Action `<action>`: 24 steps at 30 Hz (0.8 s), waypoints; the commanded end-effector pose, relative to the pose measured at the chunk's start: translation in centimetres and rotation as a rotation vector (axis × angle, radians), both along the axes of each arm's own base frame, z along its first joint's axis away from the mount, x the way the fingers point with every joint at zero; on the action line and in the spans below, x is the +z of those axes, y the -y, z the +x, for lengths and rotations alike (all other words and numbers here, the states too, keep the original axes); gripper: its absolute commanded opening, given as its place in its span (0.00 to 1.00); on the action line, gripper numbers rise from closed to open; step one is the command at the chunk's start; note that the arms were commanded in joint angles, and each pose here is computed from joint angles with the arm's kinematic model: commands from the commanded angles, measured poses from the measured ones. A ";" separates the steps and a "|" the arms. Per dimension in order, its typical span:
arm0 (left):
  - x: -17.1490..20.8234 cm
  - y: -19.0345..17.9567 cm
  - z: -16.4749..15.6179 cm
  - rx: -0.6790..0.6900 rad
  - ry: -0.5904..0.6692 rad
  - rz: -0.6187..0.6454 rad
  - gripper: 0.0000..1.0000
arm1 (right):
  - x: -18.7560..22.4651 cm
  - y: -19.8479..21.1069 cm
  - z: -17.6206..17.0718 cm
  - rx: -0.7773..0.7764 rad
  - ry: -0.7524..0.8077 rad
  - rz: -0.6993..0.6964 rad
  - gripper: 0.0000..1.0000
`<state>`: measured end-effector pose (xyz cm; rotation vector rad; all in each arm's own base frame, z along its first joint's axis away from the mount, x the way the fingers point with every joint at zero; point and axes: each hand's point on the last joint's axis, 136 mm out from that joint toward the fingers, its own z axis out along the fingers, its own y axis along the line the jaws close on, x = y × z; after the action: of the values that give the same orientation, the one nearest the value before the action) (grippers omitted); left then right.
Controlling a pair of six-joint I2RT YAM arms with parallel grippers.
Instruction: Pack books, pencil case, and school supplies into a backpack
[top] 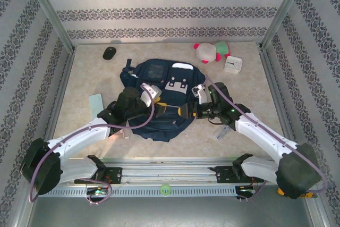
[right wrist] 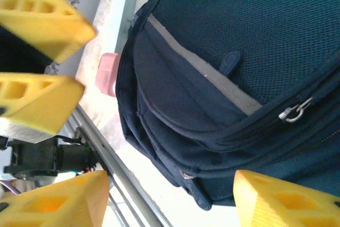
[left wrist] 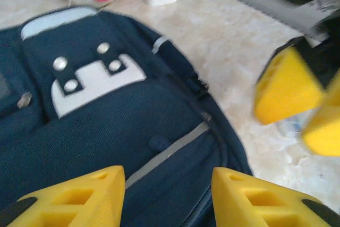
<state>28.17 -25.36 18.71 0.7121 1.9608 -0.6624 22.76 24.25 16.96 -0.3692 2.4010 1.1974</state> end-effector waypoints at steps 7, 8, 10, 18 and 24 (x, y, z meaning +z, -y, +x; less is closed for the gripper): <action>-2.0 -7.4 -0.1 0.502 -0.198 -0.136 0.56 | 1.3 -0.6 -2.0 0.542 0.669 -0.335 0.64; -2.1 -8.1 -0.3 0.542 -0.210 -0.152 0.56 | 1.3 -0.8 -1.7 0.578 0.695 -0.367 0.65; -2.3 -9.1 -0.7 0.591 -0.219 -0.164 0.56 | 0.8 -1.3 -0.6 0.616 0.716 -0.427 0.66; -2.4 -12.0 -1.9 0.704 -0.219 -0.184 0.56 | -2.7 -6.2 2.4 0.743 0.731 -0.542 0.71; -2.8 -11.9 -2.6 0.677 -0.240 -0.176 0.55 | -5.5 -7.7 5.0 0.741 0.701 -0.620 0.65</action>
<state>26.18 -14.29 17.12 -0.1326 2.1093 -0.5226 25.98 31.56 11.09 -1.6637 1.9749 0.4445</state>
